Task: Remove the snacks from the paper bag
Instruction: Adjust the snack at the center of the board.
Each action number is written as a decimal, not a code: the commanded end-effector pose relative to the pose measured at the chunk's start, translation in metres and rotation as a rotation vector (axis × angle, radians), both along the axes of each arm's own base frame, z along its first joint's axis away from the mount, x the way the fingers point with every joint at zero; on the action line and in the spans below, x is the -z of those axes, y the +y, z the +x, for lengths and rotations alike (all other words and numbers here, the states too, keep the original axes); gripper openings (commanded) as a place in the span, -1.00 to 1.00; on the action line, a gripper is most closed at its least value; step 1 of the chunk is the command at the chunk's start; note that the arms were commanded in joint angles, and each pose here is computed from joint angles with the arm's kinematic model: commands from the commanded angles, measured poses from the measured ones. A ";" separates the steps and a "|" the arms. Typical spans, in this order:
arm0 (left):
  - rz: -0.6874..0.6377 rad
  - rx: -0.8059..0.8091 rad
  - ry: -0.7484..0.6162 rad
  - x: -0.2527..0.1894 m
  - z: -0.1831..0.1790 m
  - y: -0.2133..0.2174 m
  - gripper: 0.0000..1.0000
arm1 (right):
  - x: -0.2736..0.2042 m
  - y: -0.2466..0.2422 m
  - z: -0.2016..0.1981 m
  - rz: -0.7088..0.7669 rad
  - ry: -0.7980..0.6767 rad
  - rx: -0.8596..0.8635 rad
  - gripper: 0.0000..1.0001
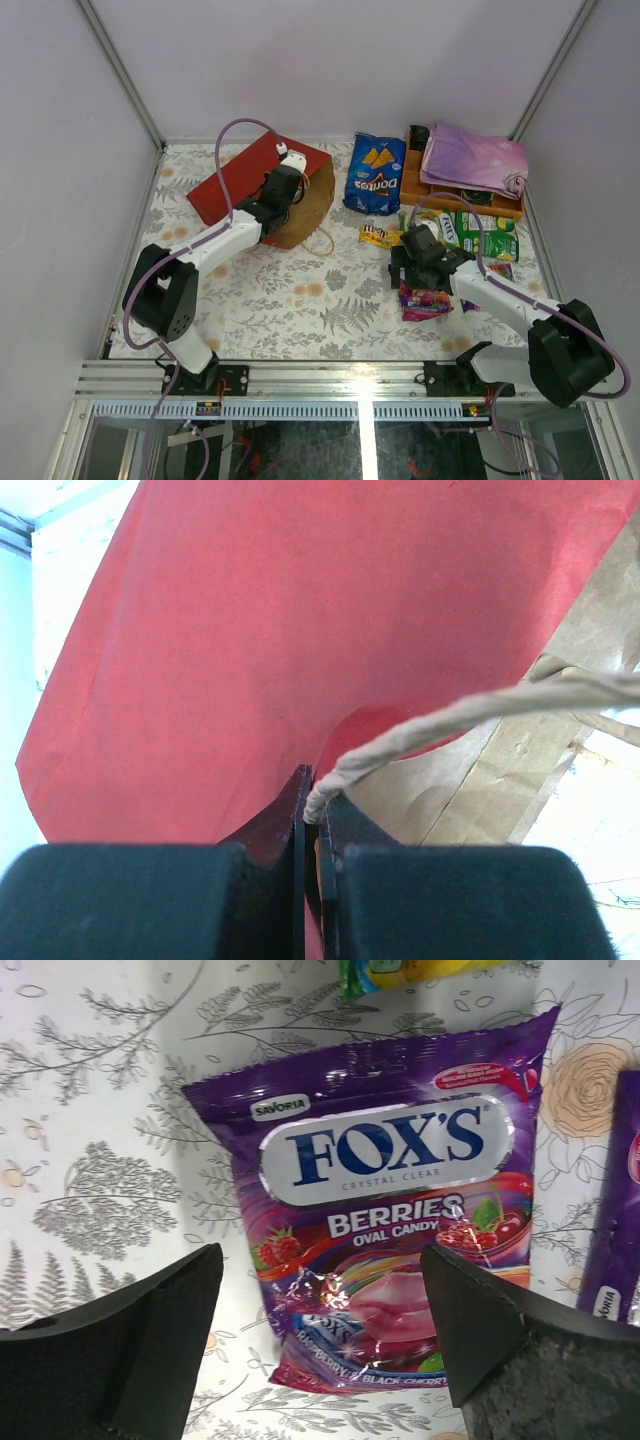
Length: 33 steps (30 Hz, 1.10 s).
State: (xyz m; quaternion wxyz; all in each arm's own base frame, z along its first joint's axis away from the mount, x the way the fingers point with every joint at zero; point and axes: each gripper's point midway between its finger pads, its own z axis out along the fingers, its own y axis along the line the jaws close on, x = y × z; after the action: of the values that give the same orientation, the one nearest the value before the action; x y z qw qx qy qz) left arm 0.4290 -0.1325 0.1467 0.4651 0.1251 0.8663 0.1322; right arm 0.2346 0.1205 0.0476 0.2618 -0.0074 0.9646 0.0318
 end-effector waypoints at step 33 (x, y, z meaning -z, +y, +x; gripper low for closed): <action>0.013 -0.021 -0.027 -0.011 0.004 0.001 -1.00 | -0.005 -0.024 0.022 -0.259 -0.014 0.079 0.67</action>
State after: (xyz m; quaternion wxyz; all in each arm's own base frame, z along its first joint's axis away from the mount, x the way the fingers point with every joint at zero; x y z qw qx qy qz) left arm 0.4289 -0.1326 0.1434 0.4620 0.1261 0.8671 0.1371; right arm 0.2426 0.0949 0.0212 0.2110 -0.0254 0.9708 -0.1116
